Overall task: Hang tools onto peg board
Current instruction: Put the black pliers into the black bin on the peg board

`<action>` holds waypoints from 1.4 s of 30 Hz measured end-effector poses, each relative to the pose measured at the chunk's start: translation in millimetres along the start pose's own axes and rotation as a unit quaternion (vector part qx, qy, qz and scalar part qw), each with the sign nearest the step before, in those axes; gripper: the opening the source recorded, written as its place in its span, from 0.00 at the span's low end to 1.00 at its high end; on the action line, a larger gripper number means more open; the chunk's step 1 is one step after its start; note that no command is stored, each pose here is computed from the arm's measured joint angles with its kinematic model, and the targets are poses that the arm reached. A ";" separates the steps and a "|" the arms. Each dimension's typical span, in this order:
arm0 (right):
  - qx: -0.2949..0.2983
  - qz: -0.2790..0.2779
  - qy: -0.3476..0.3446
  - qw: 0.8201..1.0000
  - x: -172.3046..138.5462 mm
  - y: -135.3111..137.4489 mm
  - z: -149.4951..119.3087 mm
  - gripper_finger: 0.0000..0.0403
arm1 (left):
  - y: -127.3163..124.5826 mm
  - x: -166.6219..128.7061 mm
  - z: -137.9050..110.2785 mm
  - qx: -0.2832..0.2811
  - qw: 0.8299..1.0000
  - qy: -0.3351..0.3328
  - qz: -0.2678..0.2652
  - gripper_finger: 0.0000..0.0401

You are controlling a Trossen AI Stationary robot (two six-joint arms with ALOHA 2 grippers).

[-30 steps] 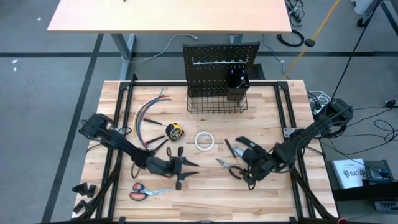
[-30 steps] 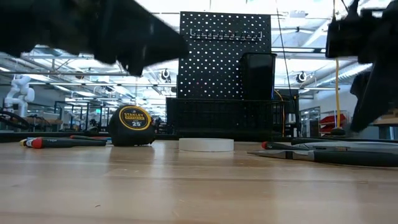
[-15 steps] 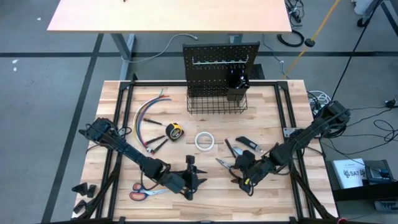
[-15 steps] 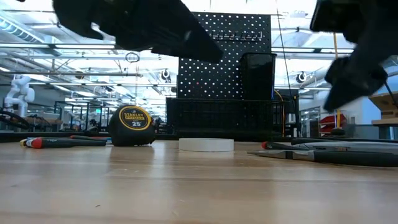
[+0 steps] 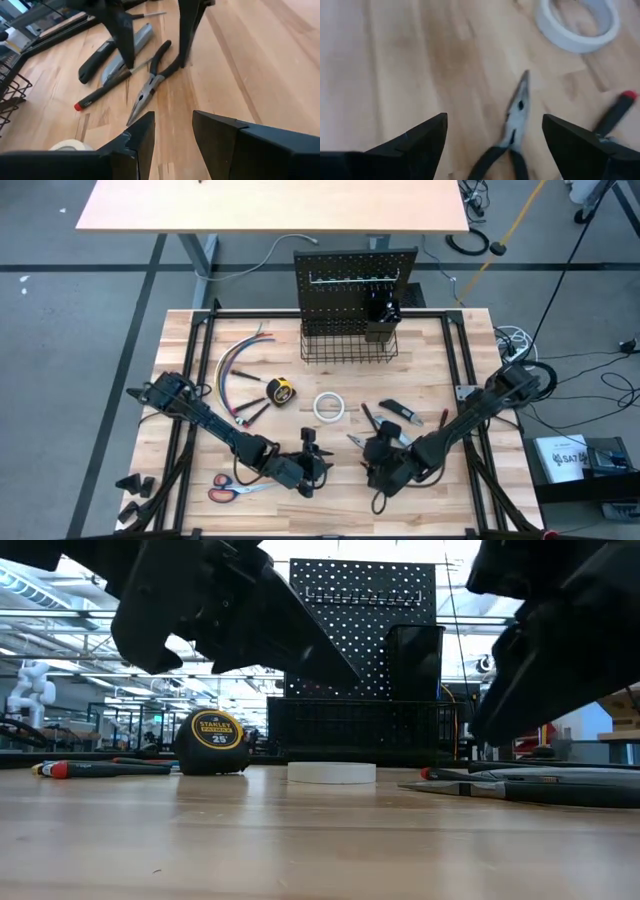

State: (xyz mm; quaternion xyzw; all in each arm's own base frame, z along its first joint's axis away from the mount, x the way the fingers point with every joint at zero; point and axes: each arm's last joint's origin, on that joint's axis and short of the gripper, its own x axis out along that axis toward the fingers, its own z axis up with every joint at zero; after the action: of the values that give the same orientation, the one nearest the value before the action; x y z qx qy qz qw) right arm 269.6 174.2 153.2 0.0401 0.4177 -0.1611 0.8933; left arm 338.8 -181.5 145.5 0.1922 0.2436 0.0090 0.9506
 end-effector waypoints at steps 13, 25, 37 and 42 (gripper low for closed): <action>0.008 -0.047 0.068 0.997 34.1 -2.7 -6.6 0.76 | -0.3 1.4 -0.7 -0.002 1.000 -0.001 -0.010 0.35; 0.038 -0.001 0.110 0.993 45.0 -0.7 -6.6 0.36 | -1.6 1.3 -0.5 -0.003 0.999 -0.003 -0.034 0.35; 0.004 0.026 0.060 0.998 46.3 7.6 -1.4 0.14 | 14.4 11.6 4.6 -0.072 0.994 -0.032 -0.072 0.35; -0.012 0.046 0.016 0.999 45.6 16.6 1.6 0.14 | 21.9 18.3 1.2 -0.101 0.992 -0.024 -0.067 0.35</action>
State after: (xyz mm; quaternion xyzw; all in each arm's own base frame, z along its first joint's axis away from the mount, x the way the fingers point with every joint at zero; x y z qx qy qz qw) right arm 303.4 177.9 118.6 0.0513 0.4318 -0.1141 0.8932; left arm 357.2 -159.7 146.1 0.0784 0.2304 -0.0343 0.9693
